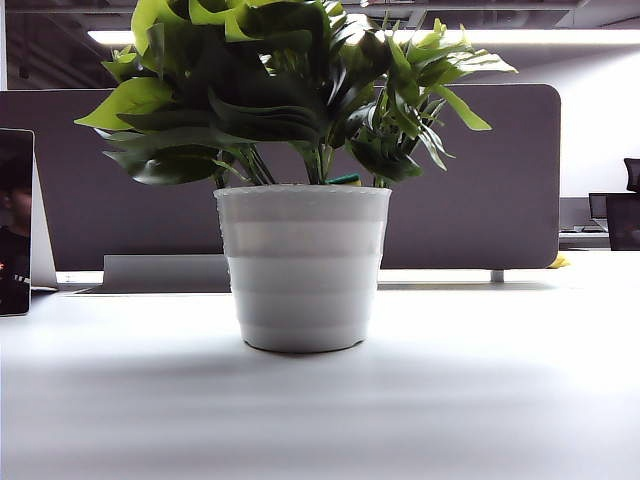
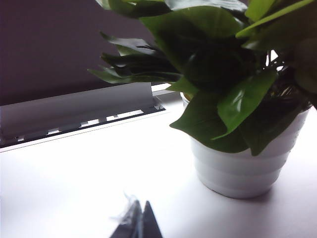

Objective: Pick up the watering can from the table, water the potted plant, and put the can back.

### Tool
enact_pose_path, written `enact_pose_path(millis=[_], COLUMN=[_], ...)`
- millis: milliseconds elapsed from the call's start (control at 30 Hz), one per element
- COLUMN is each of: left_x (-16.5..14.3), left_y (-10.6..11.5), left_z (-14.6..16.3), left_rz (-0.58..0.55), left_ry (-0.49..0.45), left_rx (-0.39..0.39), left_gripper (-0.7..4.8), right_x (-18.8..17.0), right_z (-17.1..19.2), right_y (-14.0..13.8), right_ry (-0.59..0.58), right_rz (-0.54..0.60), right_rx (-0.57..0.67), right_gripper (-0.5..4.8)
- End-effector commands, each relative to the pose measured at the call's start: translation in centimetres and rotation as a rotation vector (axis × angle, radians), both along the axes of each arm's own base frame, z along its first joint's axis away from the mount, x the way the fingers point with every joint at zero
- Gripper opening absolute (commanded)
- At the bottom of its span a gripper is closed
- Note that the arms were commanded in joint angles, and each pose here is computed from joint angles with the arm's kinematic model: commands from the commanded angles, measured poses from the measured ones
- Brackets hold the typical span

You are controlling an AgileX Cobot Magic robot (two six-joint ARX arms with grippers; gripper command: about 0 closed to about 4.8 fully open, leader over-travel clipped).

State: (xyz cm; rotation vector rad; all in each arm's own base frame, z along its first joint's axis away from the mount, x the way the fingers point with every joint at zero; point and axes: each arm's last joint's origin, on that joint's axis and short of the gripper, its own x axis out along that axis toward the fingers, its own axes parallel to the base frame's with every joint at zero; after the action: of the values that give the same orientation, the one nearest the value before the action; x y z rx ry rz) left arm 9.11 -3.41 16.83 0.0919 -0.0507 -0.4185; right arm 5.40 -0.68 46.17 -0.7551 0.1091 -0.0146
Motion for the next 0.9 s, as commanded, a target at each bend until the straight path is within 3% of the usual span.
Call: enact_pose_path(millis=[33,899], left_x=[-0.01,-0.01], left_y=[0.0,0.0], left_z=[0.16,0.16], left_rz=[-0.002,-0.002], left_ry=[-0.012,-0.012], left_rx=[-0.004,-0.004], left_gripper=[-0.05,-0.05], right_x=[-0.41,0.09], right_z=[1.81,2.0], right_y=[0.11,0.02], right_ry=[-0.156,-0.146], right_rz=[0.007,0.012], right_rx=[-0.021,-0.021], right_gripper=[-0.06,-0.06])
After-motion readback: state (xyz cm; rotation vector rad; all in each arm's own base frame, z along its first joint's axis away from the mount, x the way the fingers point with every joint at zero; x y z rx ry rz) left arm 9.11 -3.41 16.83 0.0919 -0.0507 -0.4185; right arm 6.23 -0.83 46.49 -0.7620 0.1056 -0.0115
